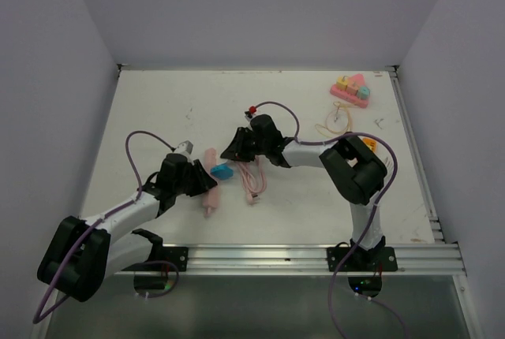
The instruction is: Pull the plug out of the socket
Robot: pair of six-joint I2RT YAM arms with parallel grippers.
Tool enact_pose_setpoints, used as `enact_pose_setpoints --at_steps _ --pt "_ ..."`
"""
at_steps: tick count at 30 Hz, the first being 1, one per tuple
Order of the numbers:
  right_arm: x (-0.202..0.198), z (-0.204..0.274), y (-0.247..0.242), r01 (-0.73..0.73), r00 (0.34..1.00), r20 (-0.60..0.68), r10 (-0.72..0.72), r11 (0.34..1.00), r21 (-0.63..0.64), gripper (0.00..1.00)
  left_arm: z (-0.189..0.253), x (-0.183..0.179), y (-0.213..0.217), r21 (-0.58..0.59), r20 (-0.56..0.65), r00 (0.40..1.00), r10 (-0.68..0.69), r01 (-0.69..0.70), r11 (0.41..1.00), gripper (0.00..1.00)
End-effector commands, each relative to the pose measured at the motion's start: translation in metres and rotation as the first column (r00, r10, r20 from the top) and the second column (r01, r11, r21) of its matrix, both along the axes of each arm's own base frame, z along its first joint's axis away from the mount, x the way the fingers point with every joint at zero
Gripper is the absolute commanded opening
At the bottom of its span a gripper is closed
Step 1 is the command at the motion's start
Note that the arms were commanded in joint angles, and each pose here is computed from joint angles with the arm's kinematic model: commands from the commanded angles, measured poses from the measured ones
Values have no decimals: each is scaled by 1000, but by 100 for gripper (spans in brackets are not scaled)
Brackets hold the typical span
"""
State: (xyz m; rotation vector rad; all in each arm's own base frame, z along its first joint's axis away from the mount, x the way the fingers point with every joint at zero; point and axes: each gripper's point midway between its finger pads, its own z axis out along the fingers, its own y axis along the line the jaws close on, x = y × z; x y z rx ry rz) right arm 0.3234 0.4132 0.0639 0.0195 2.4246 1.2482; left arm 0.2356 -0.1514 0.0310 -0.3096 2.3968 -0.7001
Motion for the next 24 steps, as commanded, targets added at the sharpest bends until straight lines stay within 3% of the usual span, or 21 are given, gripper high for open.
enact_pose_setpoints --at_steps 1,10,24 --pt "-8 32 0 -21 998 62 19 999 36 0 -34 -10 43 187 -98 978 185 -164 969 0" --pt "0 43 -25 15 998 63 -17 999 33 0 -45 -23 72 320 -155 935 319 -258 912 0" --pt "9 54 -76 90 993 71 -96 992 87 0 -49 -28 83 379 -181 905 384 -296 877 0"
